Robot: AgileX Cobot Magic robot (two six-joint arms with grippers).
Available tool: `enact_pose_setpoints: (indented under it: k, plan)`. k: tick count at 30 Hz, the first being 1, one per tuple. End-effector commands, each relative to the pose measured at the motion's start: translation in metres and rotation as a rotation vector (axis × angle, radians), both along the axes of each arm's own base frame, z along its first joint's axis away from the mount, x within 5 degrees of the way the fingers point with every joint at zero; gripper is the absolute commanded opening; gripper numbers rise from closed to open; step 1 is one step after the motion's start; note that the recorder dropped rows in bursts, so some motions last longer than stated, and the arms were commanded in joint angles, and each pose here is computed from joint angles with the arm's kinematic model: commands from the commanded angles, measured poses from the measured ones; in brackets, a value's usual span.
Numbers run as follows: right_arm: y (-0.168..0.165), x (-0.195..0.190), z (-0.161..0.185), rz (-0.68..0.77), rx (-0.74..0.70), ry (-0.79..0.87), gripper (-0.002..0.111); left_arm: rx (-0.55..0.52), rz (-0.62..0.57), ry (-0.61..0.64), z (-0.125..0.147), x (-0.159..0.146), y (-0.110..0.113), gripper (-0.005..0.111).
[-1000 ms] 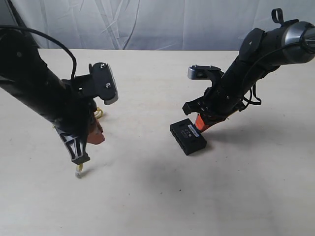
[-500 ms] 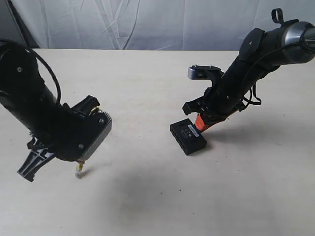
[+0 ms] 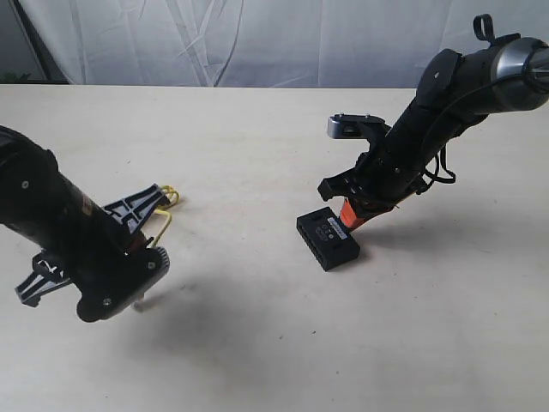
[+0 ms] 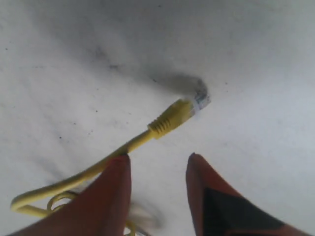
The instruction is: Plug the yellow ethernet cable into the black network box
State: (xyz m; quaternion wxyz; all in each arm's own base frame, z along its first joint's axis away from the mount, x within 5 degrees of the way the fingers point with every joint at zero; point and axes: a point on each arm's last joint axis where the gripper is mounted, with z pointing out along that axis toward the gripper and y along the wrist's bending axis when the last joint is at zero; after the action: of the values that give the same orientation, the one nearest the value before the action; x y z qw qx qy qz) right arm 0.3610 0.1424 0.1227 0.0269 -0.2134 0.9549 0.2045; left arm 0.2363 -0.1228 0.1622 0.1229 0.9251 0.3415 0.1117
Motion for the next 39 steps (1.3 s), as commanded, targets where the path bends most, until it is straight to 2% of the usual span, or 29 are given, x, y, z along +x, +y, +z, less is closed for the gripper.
enact_pose_setpoints:
  k: [1, 9, 17, 20, 25, 29, 39]
  plan:
    - [-0.002, 0.000, -0.001, 0.009, -0.014, -0.014, -0.001, 0.025, -0.066, -0.016, -0.009, 0.002, -0.001, 0.039]
    - [-0.002, 0.001, -0.001, 0.011, -0.018, -0.017, -0.001, 0.043, -0.106, -0.008, -0.025, 0.007, -0.004, 0.036]
    - [-0.002, 0.001, -0.001, 0.011, -0.018, -0.016, -0.001, -0.071, 0.034, 0.010, -0.025, 0.007, -0.010, 0.000]
    - [-0.002, 0.001, -0.001, 0.011, -0.018, -0.016, -0.001, -0.158, 0.139, 0.006, -0.023, 0.010, -0.014, 0.000]
    - [-0.002, 0.001, -0.001, 0.011, -0.018, -0.016, -0.001, -0.359, 0.417, -0.008, -0.017, 0.018, -0.022, 0.000]
    - [-0.002, 0.001, -0.001, 0.011, -0.018, -0.016, -0.001, -0.471, 0.598, -0.009, -0.013, 0.023, -0.023, 0.000]
    - [-0.002, 0.000, -0.001, 0.017, -0.019, -0.013, -0.001, -0.767, 0.974, 0.160, 0.010, 0.039, -0.041, 0.000]
